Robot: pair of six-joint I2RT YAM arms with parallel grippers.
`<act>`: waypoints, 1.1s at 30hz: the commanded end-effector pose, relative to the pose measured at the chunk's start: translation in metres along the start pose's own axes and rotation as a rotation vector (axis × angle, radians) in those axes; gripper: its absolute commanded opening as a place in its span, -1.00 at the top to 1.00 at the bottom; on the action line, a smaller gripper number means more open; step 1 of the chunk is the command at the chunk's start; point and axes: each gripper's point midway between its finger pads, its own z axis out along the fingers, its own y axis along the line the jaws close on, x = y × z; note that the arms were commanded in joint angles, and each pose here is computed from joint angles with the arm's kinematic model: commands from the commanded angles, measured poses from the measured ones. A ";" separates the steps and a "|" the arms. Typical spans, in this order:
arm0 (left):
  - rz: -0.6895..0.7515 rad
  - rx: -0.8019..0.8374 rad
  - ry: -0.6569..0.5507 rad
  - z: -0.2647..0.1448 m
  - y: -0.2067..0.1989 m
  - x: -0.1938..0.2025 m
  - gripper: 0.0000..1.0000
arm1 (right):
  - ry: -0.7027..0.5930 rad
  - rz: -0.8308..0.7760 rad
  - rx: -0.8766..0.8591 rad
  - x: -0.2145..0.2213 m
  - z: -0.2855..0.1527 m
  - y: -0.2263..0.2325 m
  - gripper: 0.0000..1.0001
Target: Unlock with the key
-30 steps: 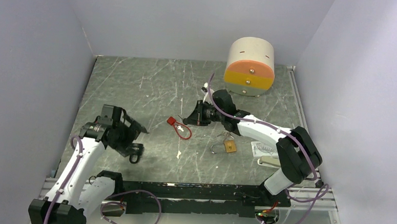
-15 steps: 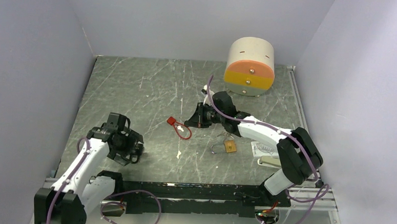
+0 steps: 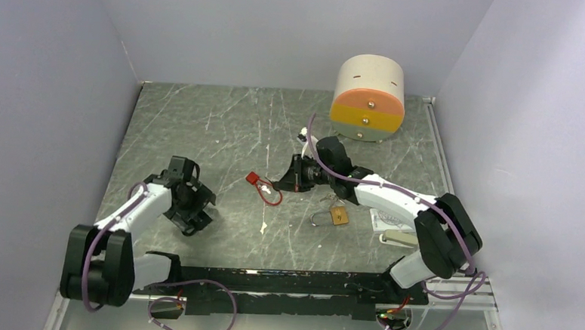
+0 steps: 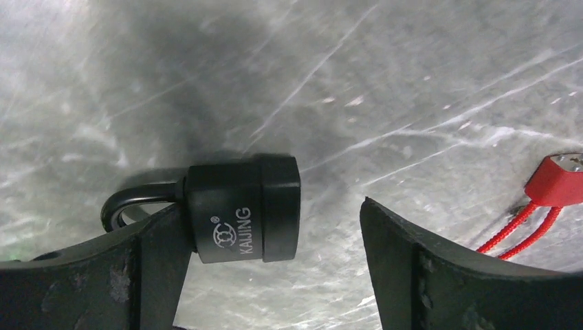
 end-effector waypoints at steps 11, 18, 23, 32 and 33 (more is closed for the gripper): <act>0.407 0.312 0.079 0.014 -0.113 -0.016 -0.45 | -0.016 -0.045 0.017 0.000 -0.007 -0.002 1.00; 0.591 0.249 0.068 0.017 -0.135 -0.015 -0.39 | -0.020 -0.036 0.048 0.003 -0.006 -0.011 1.00; 0.538 0.145 0.021 -0.002 -0.134 -0.033 -0.53 | -0.032 -0.031 0.059 0.001 -0.009 -0.011 1.00; 0.380 0.034 0.022 -0.037 -0.112 -0.034 -0.87 | -0.058 -0.024 0.067 0.004 -0.016 -0.013 1.00; 0.369 0.013 0.030 -0.037 -0.106 -0.032 -0.88 | -0.061 -0.024 0.072 0.006 -0.017 -0.014 1.00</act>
